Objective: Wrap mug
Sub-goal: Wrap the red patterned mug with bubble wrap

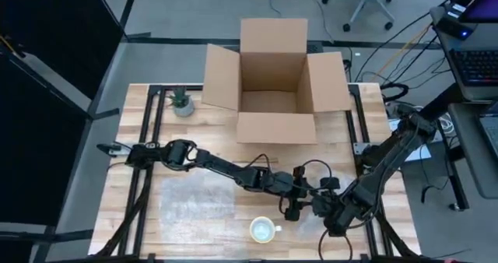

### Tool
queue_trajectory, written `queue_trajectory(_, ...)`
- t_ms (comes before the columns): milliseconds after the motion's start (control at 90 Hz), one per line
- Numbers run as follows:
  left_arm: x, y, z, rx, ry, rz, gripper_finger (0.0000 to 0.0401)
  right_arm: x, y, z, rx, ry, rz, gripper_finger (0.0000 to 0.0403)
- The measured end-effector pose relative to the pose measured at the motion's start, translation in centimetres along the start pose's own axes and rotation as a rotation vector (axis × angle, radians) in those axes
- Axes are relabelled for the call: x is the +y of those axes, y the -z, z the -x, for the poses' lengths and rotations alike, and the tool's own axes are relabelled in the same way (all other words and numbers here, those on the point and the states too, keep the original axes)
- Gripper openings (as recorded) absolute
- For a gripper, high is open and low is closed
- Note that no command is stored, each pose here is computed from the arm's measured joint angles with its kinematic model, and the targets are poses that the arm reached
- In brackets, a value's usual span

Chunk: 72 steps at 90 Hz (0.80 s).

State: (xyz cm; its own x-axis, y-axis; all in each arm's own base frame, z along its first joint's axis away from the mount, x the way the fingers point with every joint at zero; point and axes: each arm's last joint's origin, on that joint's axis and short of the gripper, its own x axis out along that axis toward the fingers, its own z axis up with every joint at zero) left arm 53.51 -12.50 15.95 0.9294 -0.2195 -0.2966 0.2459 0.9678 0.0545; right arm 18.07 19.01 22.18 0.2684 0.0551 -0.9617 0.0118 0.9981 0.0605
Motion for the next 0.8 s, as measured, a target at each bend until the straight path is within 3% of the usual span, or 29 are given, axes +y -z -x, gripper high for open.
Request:
queue_trajectory(256, 0.1, -1.2, 0.9, 0.018, -0.003, 0.000, 0.0187, -0.4, 0.7, -1.3, 0.008, 0.012, -0.045, 0.0144)
queue_trajectory(467, -1.1, -3.6, 1.8, -0.070, 0.015, -0.007, 0.0187, -0.4, 0.6, -1.3, 0.001, 0.008, -0.038, 0.0144)
queue_trajectory(611, -1.9, -3.3, 1.4, -0.102, 0.027, -0.011, 0.0187, -0.4, 0.6, -1.3, -0.009, 0.013, -0.038, 0.0144)
queue_trajectory(800, -0.6, -2.1, 0.6, -0.124, -0.026, 0.020, 0.0187, -0.5, 0.3, -1.4, -0.017, 0.005, -0.056, 0.0144)
